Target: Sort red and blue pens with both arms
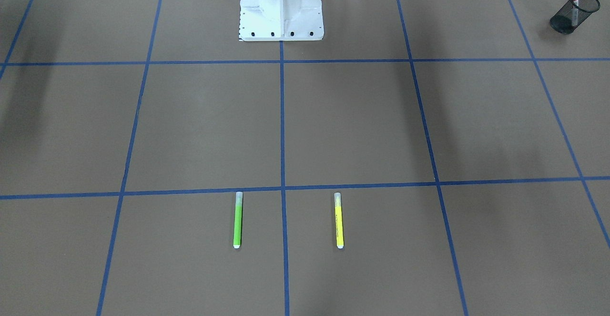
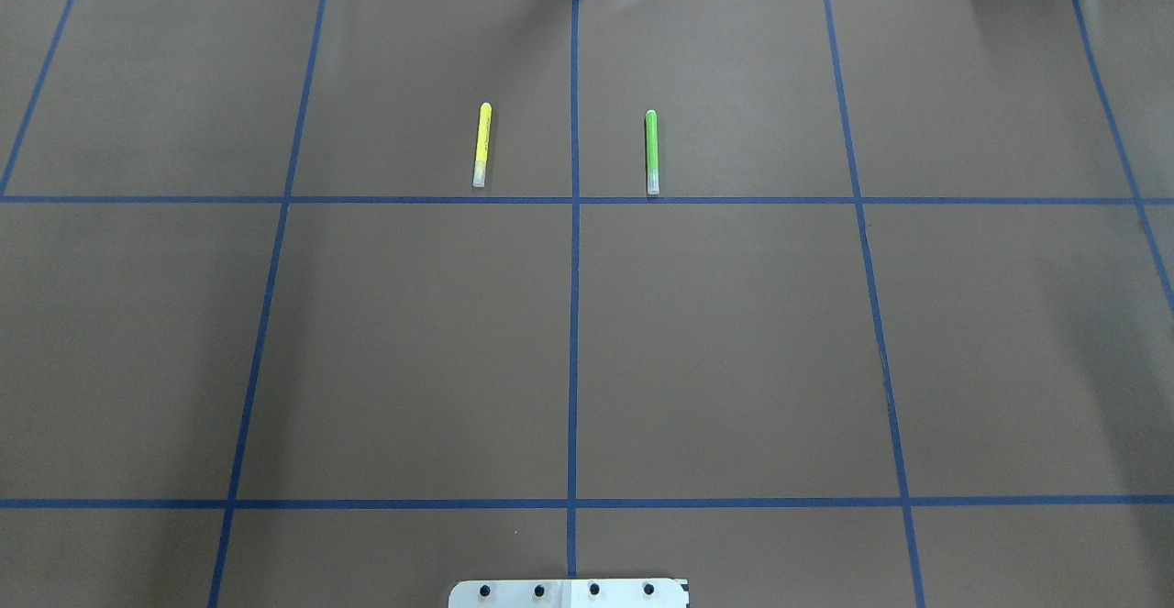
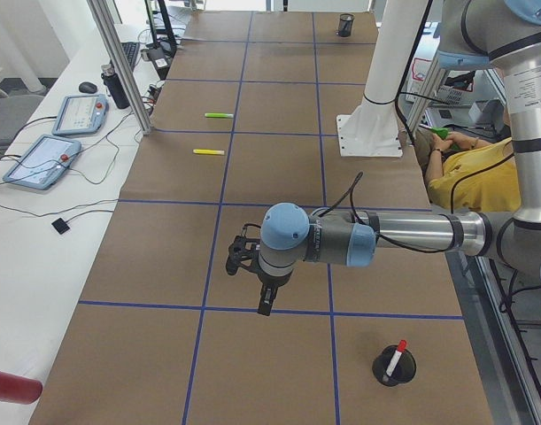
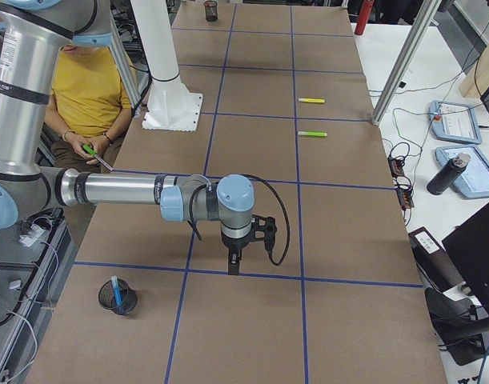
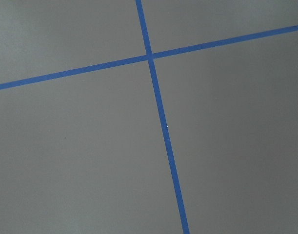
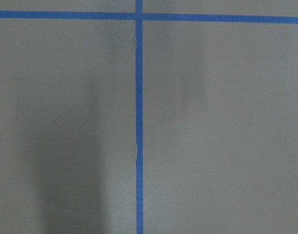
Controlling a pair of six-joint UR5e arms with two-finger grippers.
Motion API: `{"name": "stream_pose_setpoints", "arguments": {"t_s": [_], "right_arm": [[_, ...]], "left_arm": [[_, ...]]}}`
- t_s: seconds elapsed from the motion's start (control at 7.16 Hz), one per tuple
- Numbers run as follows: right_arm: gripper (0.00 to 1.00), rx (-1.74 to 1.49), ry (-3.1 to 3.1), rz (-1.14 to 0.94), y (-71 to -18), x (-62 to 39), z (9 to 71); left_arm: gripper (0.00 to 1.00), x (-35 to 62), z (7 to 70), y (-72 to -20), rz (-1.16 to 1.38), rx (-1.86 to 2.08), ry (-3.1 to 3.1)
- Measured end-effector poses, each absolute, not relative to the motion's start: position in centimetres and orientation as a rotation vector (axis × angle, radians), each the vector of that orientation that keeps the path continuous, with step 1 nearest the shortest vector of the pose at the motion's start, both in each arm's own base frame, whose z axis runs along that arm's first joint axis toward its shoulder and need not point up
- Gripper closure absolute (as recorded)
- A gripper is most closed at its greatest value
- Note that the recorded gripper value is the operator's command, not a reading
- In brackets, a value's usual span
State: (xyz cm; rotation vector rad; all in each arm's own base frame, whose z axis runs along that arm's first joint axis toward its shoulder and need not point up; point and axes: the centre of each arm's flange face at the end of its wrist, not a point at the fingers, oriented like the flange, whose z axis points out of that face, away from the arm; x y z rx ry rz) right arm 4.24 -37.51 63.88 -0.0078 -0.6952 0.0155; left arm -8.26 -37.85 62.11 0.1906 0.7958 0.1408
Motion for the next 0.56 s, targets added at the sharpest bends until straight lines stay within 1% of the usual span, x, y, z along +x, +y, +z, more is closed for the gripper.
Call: {"name": "stream_pose_setpoints", "arguments": {"t_s": [0.56], "right_arm": [[0.0,-0.01,-0.701,0.019,-37.5,4.19,63.88]], "left_arm": [[0.0,-8.27,62.17,-37.82,0.14,0.189,0.795]]}}
